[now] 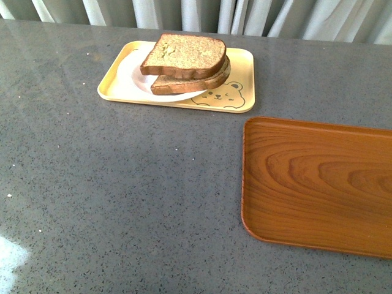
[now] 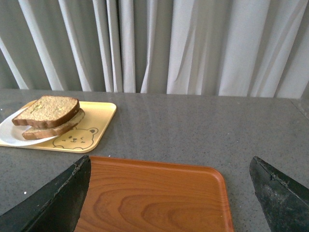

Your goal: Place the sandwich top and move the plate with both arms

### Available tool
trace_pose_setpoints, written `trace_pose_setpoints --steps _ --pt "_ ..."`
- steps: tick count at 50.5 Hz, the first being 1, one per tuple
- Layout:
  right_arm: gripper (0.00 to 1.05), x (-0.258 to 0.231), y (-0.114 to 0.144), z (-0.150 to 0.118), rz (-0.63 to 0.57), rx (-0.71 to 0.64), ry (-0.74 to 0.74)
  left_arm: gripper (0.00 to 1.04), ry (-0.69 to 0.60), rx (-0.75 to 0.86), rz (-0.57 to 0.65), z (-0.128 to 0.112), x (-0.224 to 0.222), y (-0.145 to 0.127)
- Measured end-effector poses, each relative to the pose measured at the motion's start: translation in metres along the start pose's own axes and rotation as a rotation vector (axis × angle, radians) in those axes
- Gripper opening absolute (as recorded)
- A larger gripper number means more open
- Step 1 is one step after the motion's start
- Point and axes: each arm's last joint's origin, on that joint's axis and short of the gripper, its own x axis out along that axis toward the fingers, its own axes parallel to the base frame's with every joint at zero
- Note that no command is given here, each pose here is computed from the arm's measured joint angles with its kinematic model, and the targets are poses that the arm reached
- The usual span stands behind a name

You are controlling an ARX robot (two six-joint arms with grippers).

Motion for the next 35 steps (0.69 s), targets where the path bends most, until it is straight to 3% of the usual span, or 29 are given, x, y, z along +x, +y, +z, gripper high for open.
trace_pose_setpoints --steps 2,13,35 --pt "0.96 0.0 0.0 0.0 0.0 0.0 0.0 0.01 0.008 0.001 -0.001 0.003 -0.005 -0.001" --pt "0.96 0.0 0.0 0.0 0.0 0.0 0.0 0.02 -0.025 0.012 -0.005 0.011 -0.03 -0.015" --pt "0.96 0.0 0.0 0.0 0.0 0.0 0.0 0.02 -0.02 0.015 -0.001 0.01 -0.066 -0.015"
